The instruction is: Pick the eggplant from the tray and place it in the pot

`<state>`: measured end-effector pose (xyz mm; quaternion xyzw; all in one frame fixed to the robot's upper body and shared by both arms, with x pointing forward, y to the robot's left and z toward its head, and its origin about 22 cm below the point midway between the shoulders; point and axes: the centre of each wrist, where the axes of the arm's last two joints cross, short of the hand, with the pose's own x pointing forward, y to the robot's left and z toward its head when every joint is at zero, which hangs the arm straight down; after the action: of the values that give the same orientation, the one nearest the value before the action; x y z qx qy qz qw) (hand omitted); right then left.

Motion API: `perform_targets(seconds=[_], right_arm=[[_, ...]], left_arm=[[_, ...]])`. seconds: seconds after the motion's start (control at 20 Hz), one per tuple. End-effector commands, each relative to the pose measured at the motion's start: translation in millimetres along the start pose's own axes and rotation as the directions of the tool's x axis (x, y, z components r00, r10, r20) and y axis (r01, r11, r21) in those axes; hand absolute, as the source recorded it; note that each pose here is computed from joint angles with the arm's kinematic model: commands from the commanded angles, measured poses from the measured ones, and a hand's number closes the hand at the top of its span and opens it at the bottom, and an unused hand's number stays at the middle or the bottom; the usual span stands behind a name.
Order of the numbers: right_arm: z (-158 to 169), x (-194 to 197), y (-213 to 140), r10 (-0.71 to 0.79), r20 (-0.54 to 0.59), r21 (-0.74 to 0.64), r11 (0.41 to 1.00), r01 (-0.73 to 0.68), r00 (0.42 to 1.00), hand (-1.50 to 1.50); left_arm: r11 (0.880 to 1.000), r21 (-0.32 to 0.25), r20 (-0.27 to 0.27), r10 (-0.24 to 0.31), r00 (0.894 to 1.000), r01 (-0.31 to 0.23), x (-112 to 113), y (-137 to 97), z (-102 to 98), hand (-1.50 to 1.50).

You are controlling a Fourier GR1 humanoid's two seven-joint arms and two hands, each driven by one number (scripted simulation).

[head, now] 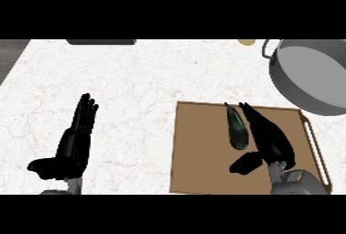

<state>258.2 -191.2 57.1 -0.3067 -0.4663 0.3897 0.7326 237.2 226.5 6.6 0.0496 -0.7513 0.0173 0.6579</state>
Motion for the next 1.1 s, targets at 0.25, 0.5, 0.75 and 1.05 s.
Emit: perform_targets(seconds=[0.25, 0.5, 0.75, 1.05], right_arm=[[-39, -5, 12, 0.02, -0.016, 0.015, 1.0, -0.019, 1.0, -1.5], [-48, -20, 8, 0.023, -0.018, 0.017, 1.0, -0.023, 1.0, -1.5], [-42, -18, 19, 0.095, 0.035, -0.081, 0.993, -0.092, 0.995, 1.5], [-51, -14, 26, 0.096, 0.077, -0.194, 0.978, -0.079, 0.992, 1.5]], left_arm=[[1.0, 0.005, 0.016, -0.011, 1.0, 0.011, 2, 3, -1, 0.0], [1.0, 0.007, 0.002, 0.01, 1.0, -0.01, 13, -16, 13, 0.0], [1.0, -0.004, -0.002, -0.014, 1.0, 0.014, -19, -2, 2, 0.0], [1.0, -0.006, 0.007, -0.004, 1.0, 0.004, 0, 0, 10, 0.0]])
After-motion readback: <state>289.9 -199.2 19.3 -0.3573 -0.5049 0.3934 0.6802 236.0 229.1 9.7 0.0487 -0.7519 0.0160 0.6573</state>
